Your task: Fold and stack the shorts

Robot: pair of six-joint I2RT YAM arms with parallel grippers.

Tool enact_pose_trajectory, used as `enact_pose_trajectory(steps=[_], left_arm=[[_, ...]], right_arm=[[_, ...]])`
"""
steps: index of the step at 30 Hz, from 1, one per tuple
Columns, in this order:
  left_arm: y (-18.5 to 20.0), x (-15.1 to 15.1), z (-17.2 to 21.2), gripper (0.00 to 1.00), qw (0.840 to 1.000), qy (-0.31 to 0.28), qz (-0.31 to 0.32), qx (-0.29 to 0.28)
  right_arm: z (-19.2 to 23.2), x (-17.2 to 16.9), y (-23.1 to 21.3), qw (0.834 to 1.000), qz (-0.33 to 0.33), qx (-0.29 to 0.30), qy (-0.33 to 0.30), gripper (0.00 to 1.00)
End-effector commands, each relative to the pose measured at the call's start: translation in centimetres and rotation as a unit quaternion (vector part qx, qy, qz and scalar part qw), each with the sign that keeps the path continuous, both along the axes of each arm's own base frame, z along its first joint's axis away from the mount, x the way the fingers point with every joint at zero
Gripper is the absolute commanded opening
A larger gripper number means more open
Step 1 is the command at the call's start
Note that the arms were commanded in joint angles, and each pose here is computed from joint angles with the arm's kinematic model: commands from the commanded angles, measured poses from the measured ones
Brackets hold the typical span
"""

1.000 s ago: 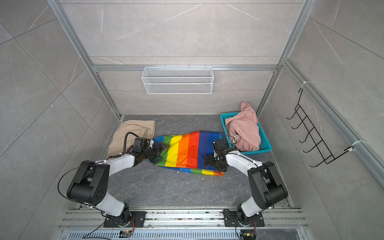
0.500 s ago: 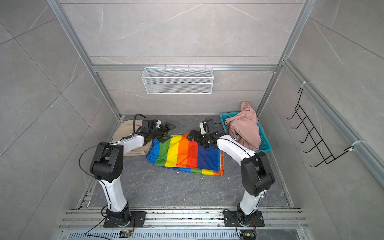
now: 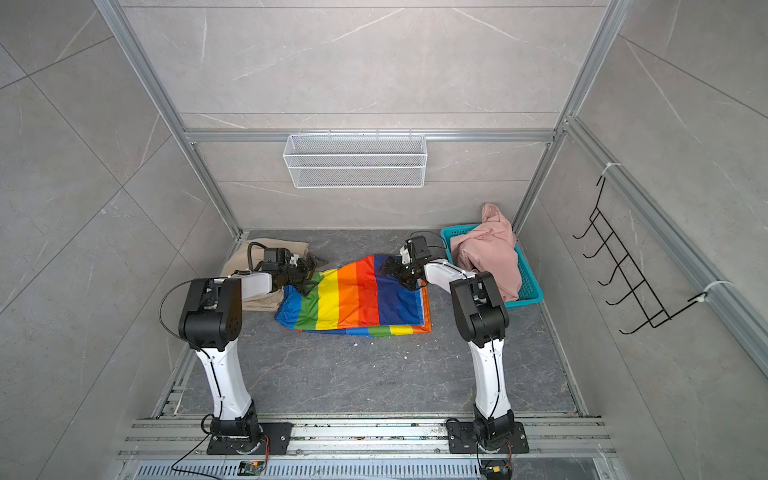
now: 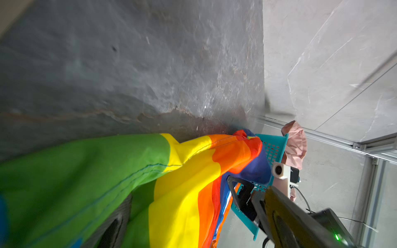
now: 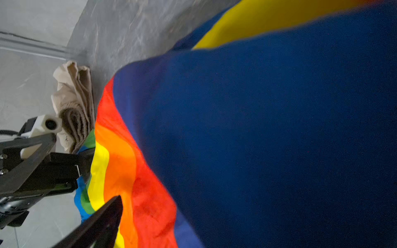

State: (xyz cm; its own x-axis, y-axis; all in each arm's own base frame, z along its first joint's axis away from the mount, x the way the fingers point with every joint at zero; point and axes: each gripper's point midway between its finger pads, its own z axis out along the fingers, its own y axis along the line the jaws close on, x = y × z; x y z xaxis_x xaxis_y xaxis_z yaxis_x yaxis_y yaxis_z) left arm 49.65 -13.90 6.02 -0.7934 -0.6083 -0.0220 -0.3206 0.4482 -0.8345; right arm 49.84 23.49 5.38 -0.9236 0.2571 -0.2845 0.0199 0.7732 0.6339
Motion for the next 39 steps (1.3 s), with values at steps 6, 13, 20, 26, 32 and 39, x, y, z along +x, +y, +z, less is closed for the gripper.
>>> enact_pose_trajectory(steps=[6, 13, 20, 26, 32, 39], left_arm=[[-2.7, 0.3, 5.8, 0.99, 0.998, -0.052, -0.020, -0.034], [-6.1, -2.8, 12.5, 0.99, 0.990, -0.104, -0.097, 0.017], [-5.1, -6.8, 9.0, 0.99, 0.992, -0.068, -0.099, 0.031], [-4.2, -9.9, 4.4, 0.99, 0.994, -0.027, -0.094, 0.051], [-4.9, -12.1, 1.1, 0.99, 0.990, 0.003, -0.120, 0.079], [-6.9, -11.5, 3.5, 0.99, 0.982, -0.032, -0.156, 0.101]], right_arm=[[2.8, 0.8, -5.0, 0.995, 0.012, -0.096, -0.019, 0.99], [8.9, -6.1, -2.5, 0.998, -0.008, -0.049, -0.048, 0.99], [4.1, -14.2, 0.8, 1.000, -0.017, 0.020, 0.003, 0.99], [-1.1, -17.8, -0.3, 0.999, -0.014, -0.004, 0.051, 0.99], [-4.1, -19.9, -4.5, 0.995, -0.027, -0.049, 0.083, 0.99], [-4.4, -19.7, -8.2, 0.991, -0.031, -0.092, 0.089, 0.99]])
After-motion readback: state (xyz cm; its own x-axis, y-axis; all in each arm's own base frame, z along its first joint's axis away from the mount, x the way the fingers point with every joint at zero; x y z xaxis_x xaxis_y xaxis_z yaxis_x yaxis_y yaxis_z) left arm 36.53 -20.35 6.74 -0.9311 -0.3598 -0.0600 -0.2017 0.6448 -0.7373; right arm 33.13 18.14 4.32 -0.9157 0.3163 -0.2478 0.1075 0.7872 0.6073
